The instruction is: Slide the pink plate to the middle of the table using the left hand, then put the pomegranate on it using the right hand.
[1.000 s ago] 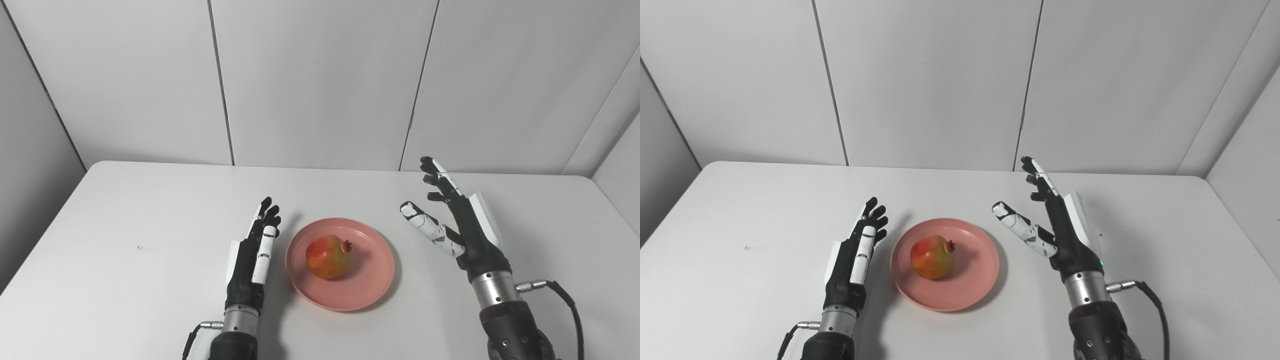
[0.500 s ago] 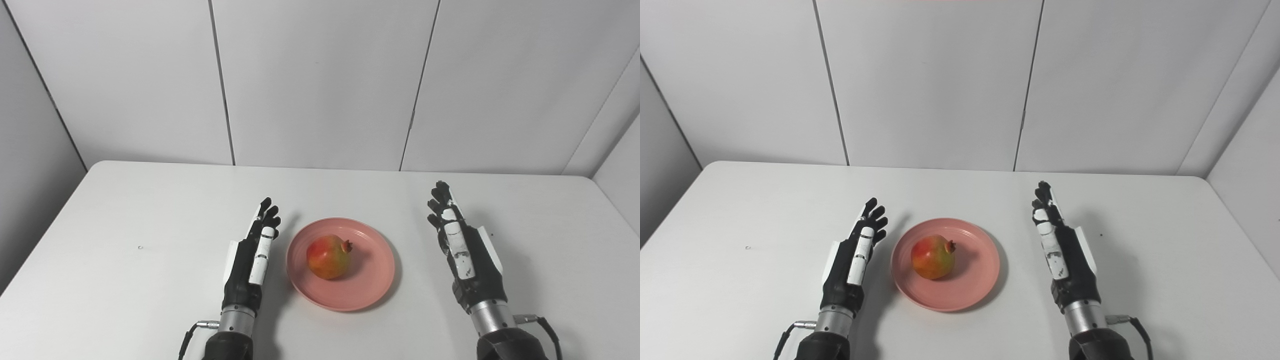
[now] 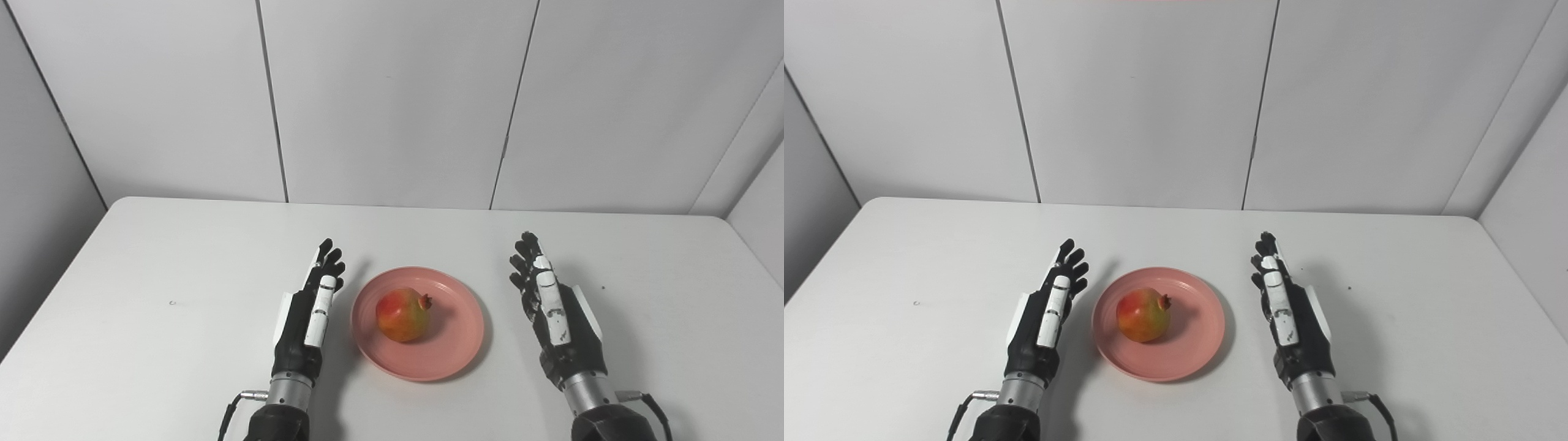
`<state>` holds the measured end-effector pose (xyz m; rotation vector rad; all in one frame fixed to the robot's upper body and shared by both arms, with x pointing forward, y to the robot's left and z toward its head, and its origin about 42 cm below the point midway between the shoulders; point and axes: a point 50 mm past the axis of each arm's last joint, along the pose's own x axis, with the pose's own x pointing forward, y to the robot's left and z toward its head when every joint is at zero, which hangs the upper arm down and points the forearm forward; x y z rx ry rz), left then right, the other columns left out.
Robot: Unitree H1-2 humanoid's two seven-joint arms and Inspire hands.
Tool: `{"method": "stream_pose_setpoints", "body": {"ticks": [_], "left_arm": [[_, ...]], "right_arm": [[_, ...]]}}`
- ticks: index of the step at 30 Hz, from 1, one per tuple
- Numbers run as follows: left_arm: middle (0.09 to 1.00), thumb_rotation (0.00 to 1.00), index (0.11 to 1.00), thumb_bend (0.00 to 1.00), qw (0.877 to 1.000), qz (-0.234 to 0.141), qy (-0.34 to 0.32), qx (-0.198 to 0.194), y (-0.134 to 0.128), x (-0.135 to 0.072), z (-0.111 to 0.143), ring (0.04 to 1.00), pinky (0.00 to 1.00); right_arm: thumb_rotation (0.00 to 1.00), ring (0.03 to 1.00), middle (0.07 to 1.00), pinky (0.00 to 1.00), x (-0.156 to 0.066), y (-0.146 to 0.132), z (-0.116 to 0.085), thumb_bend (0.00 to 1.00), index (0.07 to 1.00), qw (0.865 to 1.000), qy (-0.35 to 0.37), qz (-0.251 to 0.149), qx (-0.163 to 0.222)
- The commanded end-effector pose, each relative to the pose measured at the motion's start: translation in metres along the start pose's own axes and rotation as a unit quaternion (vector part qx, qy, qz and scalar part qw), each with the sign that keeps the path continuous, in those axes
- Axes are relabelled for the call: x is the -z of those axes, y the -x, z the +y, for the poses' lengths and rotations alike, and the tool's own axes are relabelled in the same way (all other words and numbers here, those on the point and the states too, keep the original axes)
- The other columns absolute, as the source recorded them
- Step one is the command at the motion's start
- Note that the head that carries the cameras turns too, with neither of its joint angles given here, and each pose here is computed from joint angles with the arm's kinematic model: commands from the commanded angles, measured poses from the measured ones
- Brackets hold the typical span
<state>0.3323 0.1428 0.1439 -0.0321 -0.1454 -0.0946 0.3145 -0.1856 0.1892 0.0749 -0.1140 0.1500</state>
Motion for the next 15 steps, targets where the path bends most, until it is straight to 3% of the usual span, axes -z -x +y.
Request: {"method": "stream_pose_setpoints", "body": {"ticks": [1, 15], "left_arm": [[0.970, 1.00, 0.966, 0.45, 0.999, -0.029, 0.010, 0.009, -0.0051, -0.0163, -0.0029, 0.947, 0.94], [0.976, 1.00, 0.971, 0.46, 0.999, -0.025, 0.012, 0.017, -0.0048, -0.0170, -0.0026, 0.950, 0.94]], "right_arm": [[1.00, 1.000, 1.000, 1.00, -0.0075, 0.0021, 0.0034, 0.34, 1.000, 1.000, -0.010, -0.028, 0.004], [1.00, 0.999, 1.000, 1.00, -0.0056, 0.0037, 0.0066, 0.34, 1.000, 1.000, -0.002, -0.029, 0.001]]}}
